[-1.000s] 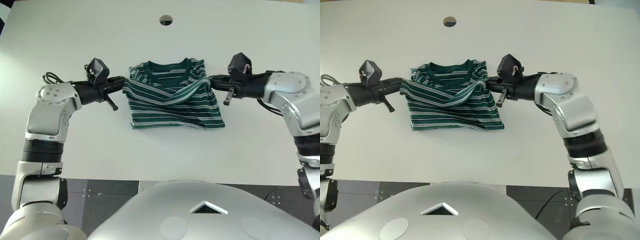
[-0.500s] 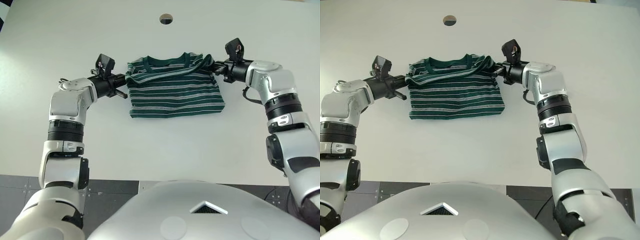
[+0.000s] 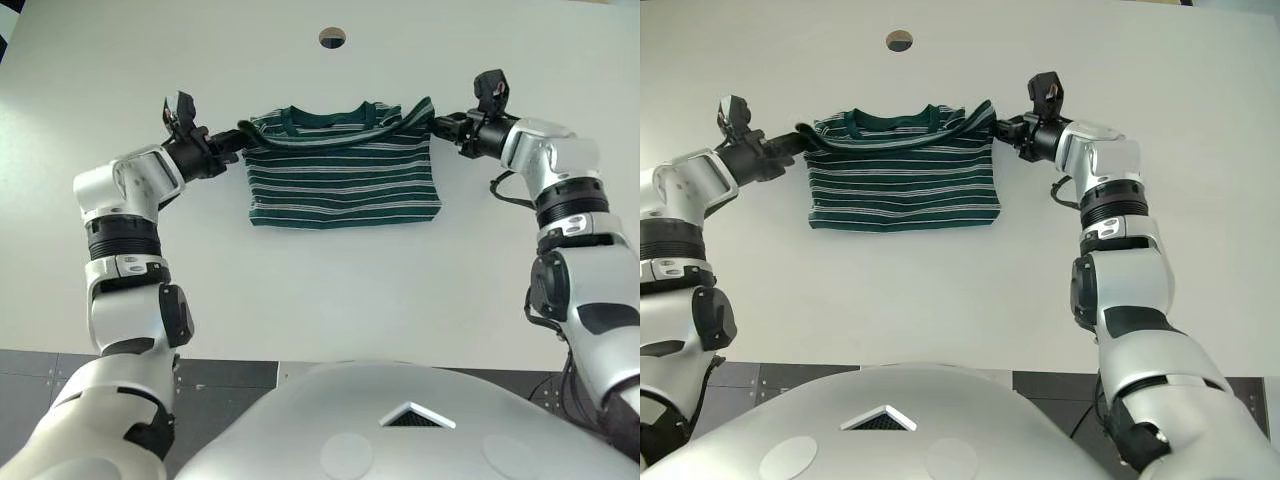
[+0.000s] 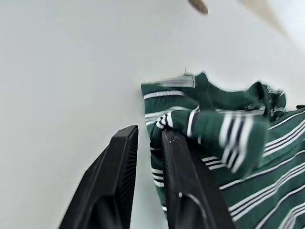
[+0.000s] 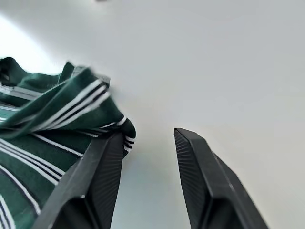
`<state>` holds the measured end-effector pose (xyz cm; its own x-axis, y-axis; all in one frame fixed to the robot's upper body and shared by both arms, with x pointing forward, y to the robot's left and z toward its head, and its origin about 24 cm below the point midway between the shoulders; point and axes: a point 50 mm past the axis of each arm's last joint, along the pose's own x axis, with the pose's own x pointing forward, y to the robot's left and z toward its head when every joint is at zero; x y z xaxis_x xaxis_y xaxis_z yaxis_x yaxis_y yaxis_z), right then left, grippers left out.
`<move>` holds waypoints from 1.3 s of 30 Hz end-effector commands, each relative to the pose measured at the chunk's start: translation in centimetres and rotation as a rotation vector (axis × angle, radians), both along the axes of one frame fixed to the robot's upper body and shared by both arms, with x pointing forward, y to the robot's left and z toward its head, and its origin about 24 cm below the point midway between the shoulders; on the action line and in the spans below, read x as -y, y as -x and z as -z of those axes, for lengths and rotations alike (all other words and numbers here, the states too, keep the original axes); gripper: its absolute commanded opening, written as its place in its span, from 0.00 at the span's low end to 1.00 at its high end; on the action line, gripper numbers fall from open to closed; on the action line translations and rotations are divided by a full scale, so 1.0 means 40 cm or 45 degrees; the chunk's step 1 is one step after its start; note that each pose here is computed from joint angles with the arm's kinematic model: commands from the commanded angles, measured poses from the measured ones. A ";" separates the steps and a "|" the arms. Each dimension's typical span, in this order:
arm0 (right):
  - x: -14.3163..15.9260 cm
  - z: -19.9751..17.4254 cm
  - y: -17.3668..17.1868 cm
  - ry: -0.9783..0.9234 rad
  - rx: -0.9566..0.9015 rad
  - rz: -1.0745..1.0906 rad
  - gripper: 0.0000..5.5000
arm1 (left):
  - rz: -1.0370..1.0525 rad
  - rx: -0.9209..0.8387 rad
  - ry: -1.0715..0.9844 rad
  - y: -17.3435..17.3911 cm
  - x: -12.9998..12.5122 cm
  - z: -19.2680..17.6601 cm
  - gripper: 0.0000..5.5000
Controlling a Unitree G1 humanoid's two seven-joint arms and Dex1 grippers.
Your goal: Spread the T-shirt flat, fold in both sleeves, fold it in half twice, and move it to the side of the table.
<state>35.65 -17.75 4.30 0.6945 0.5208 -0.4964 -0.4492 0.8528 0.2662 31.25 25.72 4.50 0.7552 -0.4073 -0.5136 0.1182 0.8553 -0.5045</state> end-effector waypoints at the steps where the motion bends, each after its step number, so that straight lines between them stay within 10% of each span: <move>1: -0.002 -0.027 -0.017 0.000 0.081 0.029 0.34 | -0.109 0.030 0.084 -0.021 -0.010 -0.026 0.16; 8: -0.015 -0.060 -0.017 0.221 0.433 -0.078 0.34 | -0.110 0.170 -0.038 -0.028 -0.013 -0.037 0.16; 17: -0.148 -0.053 0.038 0.781 0.998 -0.648 0.08 | 0.589 0.762 -0.654 0.075 0.198 -0.070 0.02; 39: -0.149 0.085 0.051 1.064 0.605 -0.988 0.02 | 1.172 0.575 -0.910 0.227 0.302 0.068 0.02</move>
